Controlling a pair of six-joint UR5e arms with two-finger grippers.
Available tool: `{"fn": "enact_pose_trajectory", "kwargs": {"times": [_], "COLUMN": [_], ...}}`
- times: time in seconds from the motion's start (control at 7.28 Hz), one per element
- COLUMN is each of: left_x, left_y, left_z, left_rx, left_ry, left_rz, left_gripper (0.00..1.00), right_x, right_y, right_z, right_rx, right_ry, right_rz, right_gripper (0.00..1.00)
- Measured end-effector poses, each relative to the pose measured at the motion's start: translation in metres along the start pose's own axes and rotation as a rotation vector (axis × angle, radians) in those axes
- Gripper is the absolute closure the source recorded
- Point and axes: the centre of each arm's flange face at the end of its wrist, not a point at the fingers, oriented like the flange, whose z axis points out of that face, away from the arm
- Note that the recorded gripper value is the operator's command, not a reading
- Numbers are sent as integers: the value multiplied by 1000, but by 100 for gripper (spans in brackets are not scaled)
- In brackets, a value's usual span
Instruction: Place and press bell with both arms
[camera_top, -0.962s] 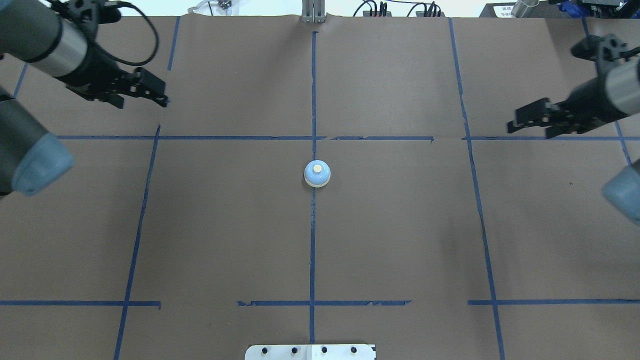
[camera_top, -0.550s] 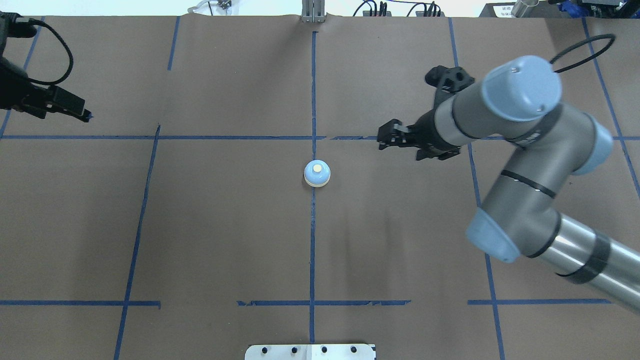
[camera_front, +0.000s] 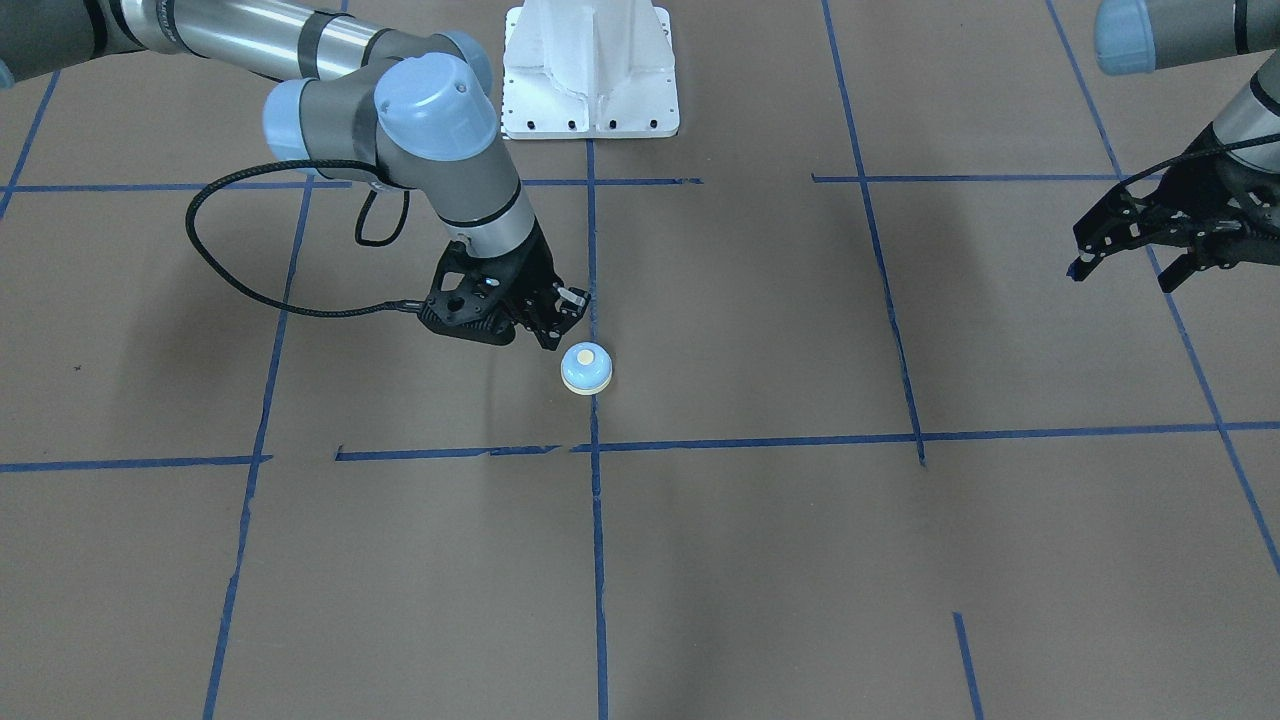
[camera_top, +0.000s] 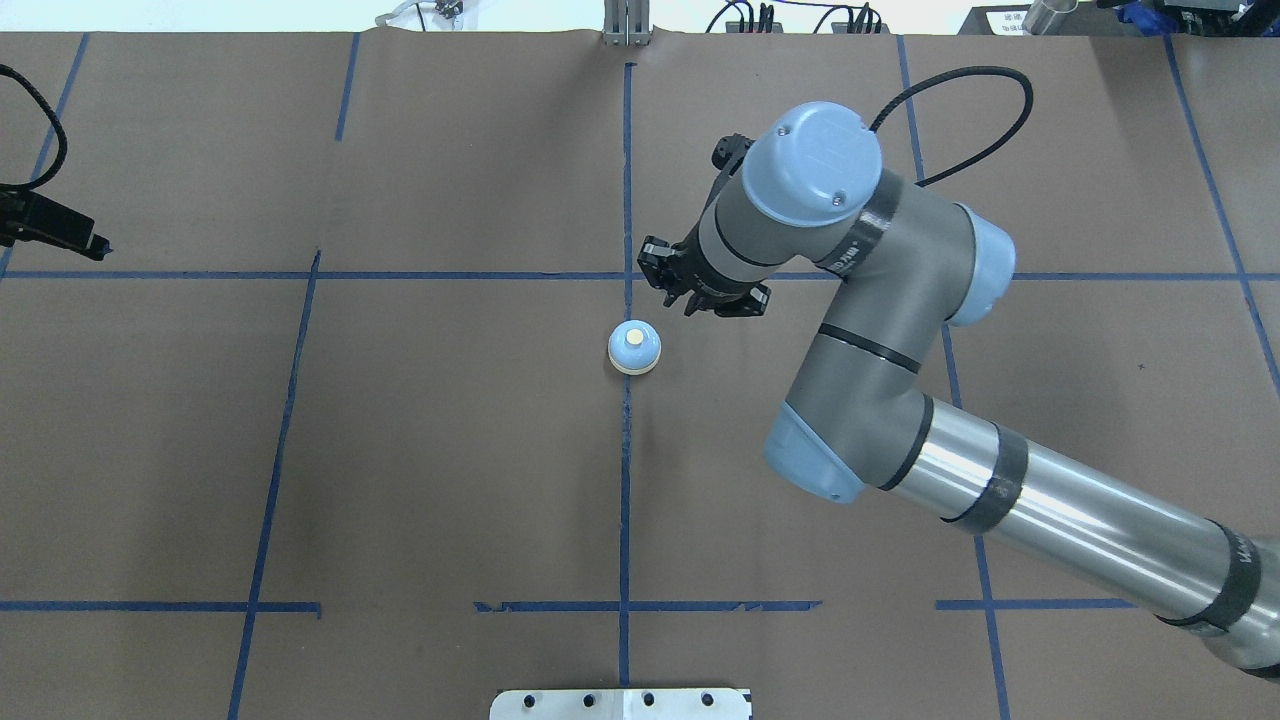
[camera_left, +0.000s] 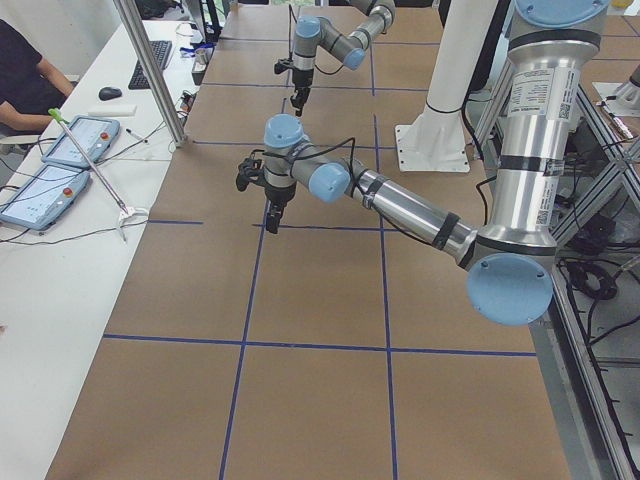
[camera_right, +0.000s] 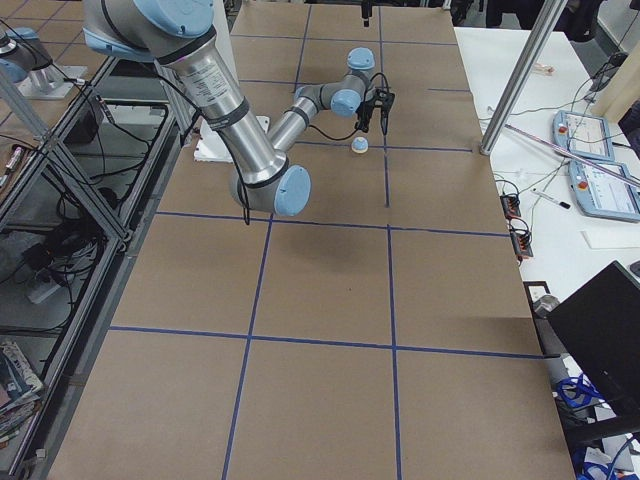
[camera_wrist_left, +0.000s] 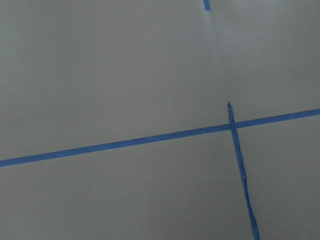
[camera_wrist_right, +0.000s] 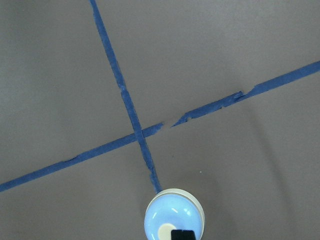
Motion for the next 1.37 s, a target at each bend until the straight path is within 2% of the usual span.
{"fn": "enact_pose_trajectory", "kwargs": {"times": [0.55,0.82,1.1,1.37], "left_x": [-9,-9,-9,-9], "left_y": [9,9,9,9], "left_z": [1,1,1,1], "left_rx": [-8,-8,-7,-7], "left_ry": [-5,-5,-5,-4], "left_rz": [-14,-14,-16,-17], "left_gripper": [0,0,0,0], "right_x": [-21,-20,-24,-30], "right_y": [19,25,24,1], "right_z": [49,64,61,15], "right_rx": [-24,-8,-2,-12], "right_ry": [73,96,90,23], "right_rz": [7,1,-2,11], "right_gripper": [100,100,100,100]}}
